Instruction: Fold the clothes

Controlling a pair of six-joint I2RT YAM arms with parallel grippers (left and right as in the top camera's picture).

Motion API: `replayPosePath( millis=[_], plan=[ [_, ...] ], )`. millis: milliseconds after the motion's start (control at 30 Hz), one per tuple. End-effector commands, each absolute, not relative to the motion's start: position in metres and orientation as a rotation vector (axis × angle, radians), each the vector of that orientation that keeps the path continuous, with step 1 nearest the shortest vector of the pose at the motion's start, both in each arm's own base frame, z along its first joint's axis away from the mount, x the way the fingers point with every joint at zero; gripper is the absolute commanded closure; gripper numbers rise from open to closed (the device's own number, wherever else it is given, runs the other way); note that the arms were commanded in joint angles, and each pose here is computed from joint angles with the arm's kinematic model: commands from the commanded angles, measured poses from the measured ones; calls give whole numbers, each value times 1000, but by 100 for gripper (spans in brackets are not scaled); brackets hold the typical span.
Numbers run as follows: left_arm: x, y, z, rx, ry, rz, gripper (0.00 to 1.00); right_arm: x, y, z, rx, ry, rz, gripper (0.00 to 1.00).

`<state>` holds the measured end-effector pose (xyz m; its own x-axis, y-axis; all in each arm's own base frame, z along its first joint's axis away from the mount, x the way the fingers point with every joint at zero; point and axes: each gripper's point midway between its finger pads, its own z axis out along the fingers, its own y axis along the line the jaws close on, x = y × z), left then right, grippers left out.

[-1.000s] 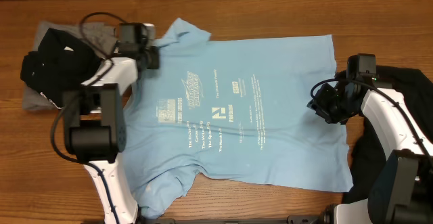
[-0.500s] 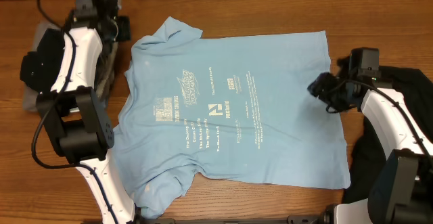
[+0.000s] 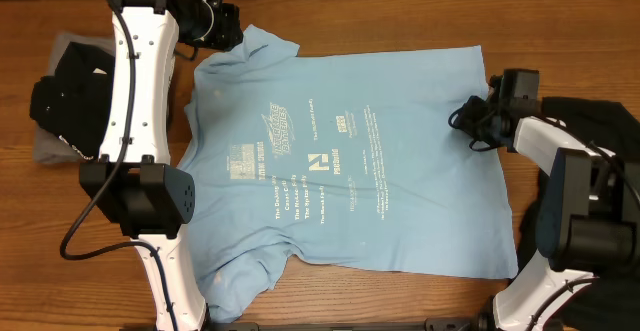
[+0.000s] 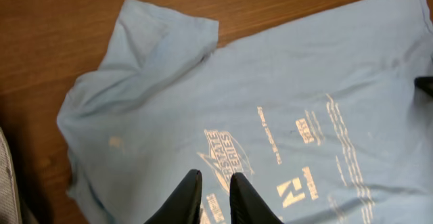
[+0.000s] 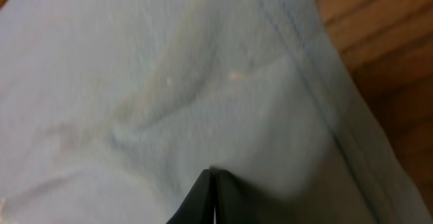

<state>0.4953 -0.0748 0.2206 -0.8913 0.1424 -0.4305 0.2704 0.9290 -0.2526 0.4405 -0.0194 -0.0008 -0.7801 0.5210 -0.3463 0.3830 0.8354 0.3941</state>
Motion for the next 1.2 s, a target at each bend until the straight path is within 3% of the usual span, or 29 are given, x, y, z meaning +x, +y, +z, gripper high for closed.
replayPosePath(
  millis=[0, 133, 300, 333, 400, 500, 667, 867, 1167],
  plan=[
    [488, -70, 233, 311, 2672, -422, 80, 439, -64, -39, 875, 2573, 161, 95],
    [470, -68, 227, 301, 2752, -434, 79, 453, -97, -45, 972, 2547, 106, 96],
    [452, -53, 214, 300, 2862, -321, 83, 470, -121, -18, 1020, 2506, 147, 96],
    [450, -51, 212, 298, 2876, -307, 83, 476, -119, -8, 1000, 2511, 213, 93],
    [447, -51, 207, 300, 2895, -310, 83, 483, -108, 10, 912, 2530, 337, 69],
    [447, -56, 189, 312, 2925, -324, 88, 489, -84, 59, 768, 2519, 547, 59],
    [448, -75, 132, 372, 2978, -349, 96, 479, -70, 132, 679, 2442, 599, 56],
    [451, -94, 56, 435, 2960, -343, 96, 440, -41, 215, 589, 2377, 675, 56],
    [474, -76, -2, 385, 2859, -261, 96, 396, -2, 234, 556, 2473, 716, 56]
  ],
)
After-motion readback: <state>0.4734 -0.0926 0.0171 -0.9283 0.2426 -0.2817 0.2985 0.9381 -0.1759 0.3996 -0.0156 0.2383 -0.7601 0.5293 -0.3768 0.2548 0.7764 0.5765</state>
